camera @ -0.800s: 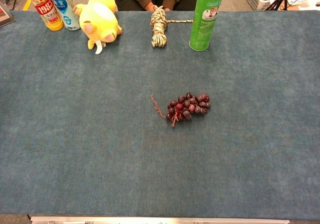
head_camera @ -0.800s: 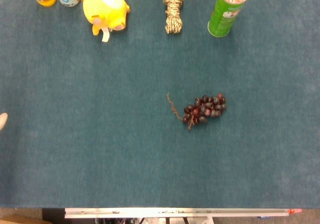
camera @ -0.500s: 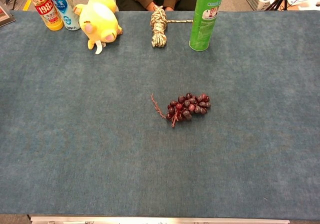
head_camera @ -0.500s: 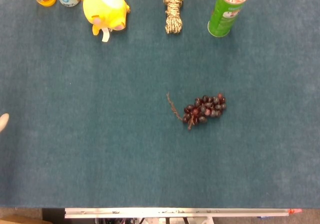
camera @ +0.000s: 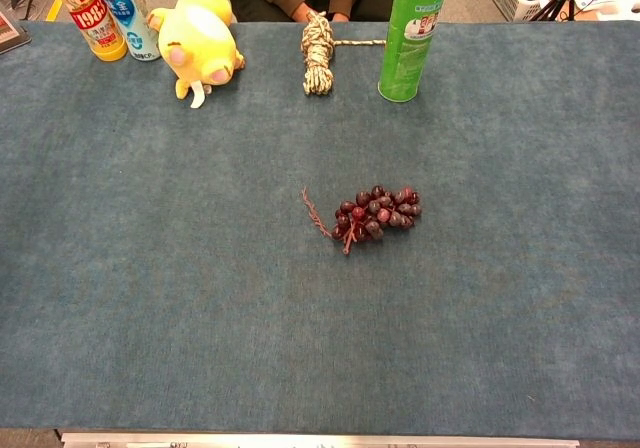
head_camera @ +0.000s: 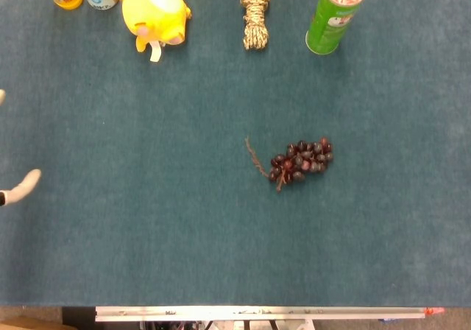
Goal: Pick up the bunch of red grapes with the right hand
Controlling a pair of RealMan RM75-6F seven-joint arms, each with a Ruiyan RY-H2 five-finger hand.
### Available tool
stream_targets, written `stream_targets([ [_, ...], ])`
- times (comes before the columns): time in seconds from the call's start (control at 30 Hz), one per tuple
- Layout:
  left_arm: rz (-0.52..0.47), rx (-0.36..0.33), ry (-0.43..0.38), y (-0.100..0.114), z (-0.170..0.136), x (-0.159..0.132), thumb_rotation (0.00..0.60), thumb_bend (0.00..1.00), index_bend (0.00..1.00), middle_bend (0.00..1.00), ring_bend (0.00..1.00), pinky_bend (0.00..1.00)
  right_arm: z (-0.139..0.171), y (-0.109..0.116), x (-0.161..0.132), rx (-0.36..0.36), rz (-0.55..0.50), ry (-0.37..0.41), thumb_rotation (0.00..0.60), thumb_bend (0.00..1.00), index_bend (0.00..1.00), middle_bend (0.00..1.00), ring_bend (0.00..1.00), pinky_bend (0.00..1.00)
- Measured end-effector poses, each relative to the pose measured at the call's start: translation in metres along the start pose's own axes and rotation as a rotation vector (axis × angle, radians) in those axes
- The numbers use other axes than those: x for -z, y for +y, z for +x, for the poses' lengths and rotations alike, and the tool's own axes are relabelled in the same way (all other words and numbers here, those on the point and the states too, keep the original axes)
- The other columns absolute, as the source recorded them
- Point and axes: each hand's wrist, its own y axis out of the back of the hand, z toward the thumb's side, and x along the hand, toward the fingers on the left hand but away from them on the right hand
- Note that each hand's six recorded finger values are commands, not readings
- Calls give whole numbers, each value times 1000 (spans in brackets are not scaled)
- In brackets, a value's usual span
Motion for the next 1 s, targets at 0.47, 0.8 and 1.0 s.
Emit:
stream_targets([
  [0.47, -218, 135, -208, -25, 16, -55, 223, 209, 0, 0, 0, 3, -28, -16, -52, -8, -80, 271, 600, 524, 825, 894, 877, 956],
  [0.8, -370, 200, -358, -53, 25, -91, 117, 209, 0, 0, 0, 2, -41, -31, -87, -40, -60, 402, 600, 649, 1000, 1000, 1000, 1000],
  [1.0, -409, 230, -427, -68, 32, -112, 129, 210, 0, 0, 0, 2, -46, -35, -111, -55, -58, 470, 600, 669, 1000, 1000, 1000, 1000],
])
